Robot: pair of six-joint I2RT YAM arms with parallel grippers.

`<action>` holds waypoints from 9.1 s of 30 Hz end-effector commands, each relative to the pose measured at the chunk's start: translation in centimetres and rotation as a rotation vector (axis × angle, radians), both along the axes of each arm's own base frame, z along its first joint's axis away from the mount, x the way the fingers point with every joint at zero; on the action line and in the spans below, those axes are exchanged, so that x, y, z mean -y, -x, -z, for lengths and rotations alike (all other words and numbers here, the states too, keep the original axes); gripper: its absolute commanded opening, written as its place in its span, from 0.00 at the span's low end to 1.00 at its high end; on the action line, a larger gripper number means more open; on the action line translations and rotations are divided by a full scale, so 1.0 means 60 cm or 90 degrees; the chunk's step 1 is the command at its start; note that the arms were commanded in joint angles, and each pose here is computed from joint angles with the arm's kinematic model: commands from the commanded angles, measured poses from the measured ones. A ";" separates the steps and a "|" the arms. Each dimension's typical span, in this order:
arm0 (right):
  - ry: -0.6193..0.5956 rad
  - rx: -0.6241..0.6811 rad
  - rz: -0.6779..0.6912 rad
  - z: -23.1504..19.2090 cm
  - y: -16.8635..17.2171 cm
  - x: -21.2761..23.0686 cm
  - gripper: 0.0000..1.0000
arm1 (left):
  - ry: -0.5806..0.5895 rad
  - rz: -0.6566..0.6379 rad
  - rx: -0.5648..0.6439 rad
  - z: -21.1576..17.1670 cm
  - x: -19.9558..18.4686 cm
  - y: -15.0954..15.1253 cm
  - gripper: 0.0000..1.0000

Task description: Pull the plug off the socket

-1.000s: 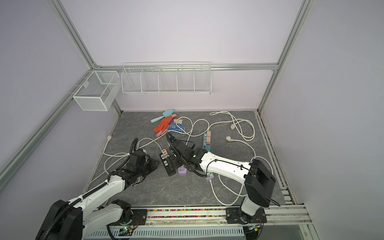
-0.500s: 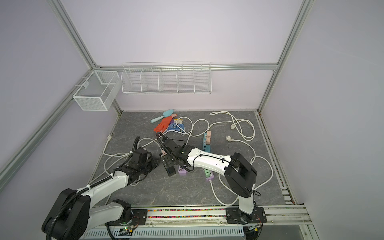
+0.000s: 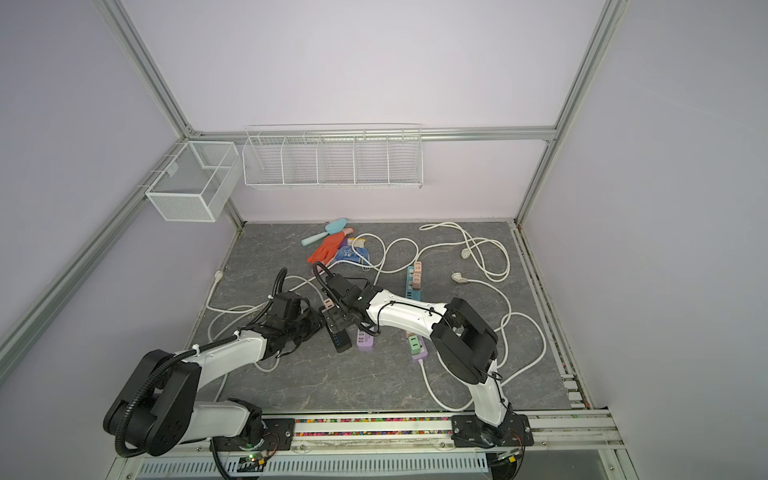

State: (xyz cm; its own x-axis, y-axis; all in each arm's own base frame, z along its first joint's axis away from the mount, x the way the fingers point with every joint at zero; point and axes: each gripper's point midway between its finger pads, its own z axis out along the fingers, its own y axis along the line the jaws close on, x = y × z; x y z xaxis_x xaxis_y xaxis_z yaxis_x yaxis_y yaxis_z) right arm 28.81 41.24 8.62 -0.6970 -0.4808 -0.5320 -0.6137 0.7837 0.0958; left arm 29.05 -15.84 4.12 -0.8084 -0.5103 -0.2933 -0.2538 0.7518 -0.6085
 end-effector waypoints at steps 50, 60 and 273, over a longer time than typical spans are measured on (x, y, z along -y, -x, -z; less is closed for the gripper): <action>0.026 -0.033 -0.041 0.044 0.014 -0.040 0.35 | -0.012 0.032 -0.058 0.046 0.000 0.056 0.27; 0.042 -0.016 -0.040 0.039 0.015 -0.036 0.28 | -0.015 0.026 -0.086 0.071 -0.002 0.069 0.23; -0.148 0.072 0.019 -0.158 0.034 -0.044 0.74 | -0.135 -0.028 0.199 -0.223 -0.097 0.073 1.00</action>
State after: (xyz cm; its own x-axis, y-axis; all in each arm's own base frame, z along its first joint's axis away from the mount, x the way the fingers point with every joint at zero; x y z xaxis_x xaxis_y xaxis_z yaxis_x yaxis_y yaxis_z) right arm 26.03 46.46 17.71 -0.6540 -0.2932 -0.6973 -0.6312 0.7196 0.2895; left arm 23.21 -8.74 15.22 -0.6606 -0.4532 -0.5985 -0.1840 0.8706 -0.4562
